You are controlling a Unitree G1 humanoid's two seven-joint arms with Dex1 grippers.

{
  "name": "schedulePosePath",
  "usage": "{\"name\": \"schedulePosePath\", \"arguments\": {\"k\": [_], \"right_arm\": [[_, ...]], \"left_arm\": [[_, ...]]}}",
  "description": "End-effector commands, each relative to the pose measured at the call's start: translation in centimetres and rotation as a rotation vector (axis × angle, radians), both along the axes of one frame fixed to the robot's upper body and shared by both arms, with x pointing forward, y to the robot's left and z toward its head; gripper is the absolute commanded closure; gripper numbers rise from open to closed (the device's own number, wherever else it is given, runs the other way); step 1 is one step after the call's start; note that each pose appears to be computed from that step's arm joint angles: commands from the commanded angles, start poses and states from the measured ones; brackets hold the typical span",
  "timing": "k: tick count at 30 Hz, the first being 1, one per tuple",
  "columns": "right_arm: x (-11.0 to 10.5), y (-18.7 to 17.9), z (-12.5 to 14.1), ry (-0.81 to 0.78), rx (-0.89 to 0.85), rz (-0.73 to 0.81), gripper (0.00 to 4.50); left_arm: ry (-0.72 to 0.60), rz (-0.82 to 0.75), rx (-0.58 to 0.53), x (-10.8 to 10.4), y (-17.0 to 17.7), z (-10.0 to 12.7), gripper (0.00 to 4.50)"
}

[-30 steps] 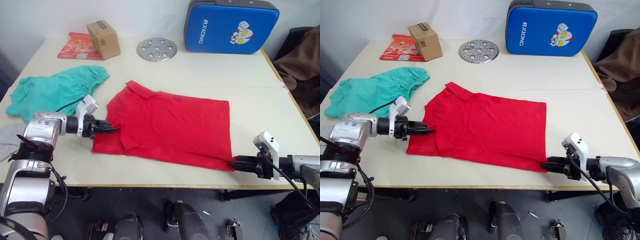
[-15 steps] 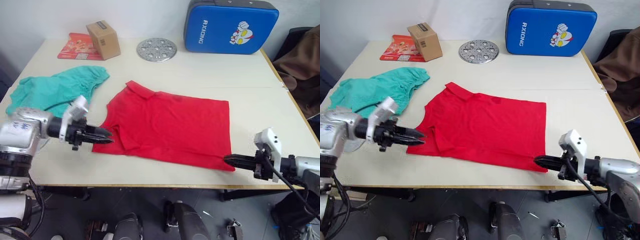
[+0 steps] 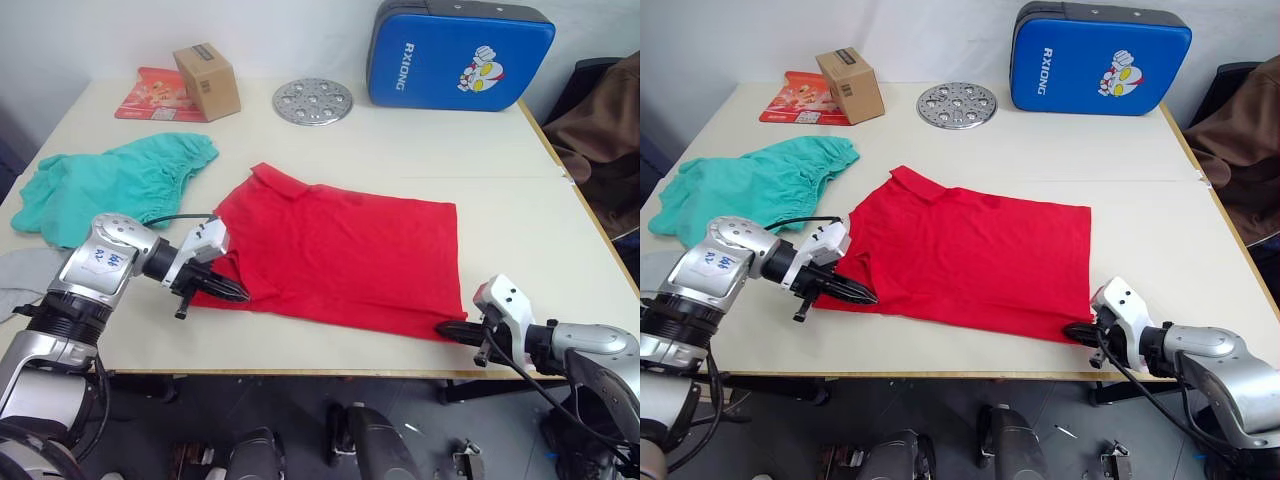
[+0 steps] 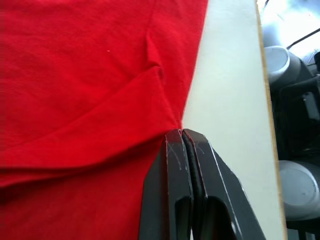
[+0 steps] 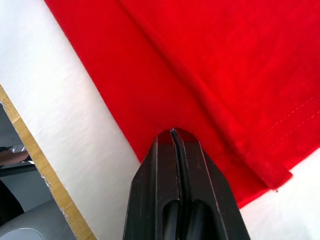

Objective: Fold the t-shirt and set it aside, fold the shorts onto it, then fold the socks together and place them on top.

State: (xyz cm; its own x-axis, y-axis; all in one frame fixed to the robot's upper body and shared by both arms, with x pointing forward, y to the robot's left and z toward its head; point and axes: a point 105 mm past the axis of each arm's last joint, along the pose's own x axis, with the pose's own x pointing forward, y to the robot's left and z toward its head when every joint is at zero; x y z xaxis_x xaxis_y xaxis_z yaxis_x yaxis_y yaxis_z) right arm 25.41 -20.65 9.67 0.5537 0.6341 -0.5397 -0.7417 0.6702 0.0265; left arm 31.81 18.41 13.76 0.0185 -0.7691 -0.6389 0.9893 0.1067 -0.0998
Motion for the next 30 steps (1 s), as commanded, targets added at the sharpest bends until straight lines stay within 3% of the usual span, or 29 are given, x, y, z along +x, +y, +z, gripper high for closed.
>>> {"name": "schedulePosePath", "arguments": {"k": [1,4,9,12,17,21,25,30], "right_arm": [[0.0,-0.6,-0.9,0.011,-0.024,-0.045,4.50],[0.0,-0.7,-0.9,0.008,-0.024,-0.054,4.50],[-0.1,-0.7,-1.0,0.013,-0.021,-0.057,4.50],[-0.4,-0.6,-1.3,0.027,-0.021,-0.051,4.50],[-0.9,-0.6,-1.8,0.045,-0.025,-0.039,4.50],[-1.0,-0.6,-1.9,0.046,-0.026,-0.040,4.50],[-0.9,-0.7,-1.6,0.024,-0.028,-0.041,4.50],[-1.0,-0.6,0.2,-0.025,0.002,-0.030,4.50]], "left_arm": [[0.021,-0.076,0.015,-0.3,0.1,0.5,4.47],[0.023,-0.090,0.022,-0.2,0.0,0.1,4.47],[-0.071,-0.042,0.010,1.8,-0.8,-0.1,4.47],[-0.183,0.062,-0.071,4.5,-1.9,1.0,4.47],[-0.158,0.172,-0.244,6.2,-2.6,3.8,4.47],[-0.188,0.197,-0.209,6.6,-2.0,4.1,4.47],[-0.171,0.164,-0.220,5.6,-1.2,4.6,4.47],[-0.033,0.037,-0.251,1.6,-0.1,5.3,4.47]]}}
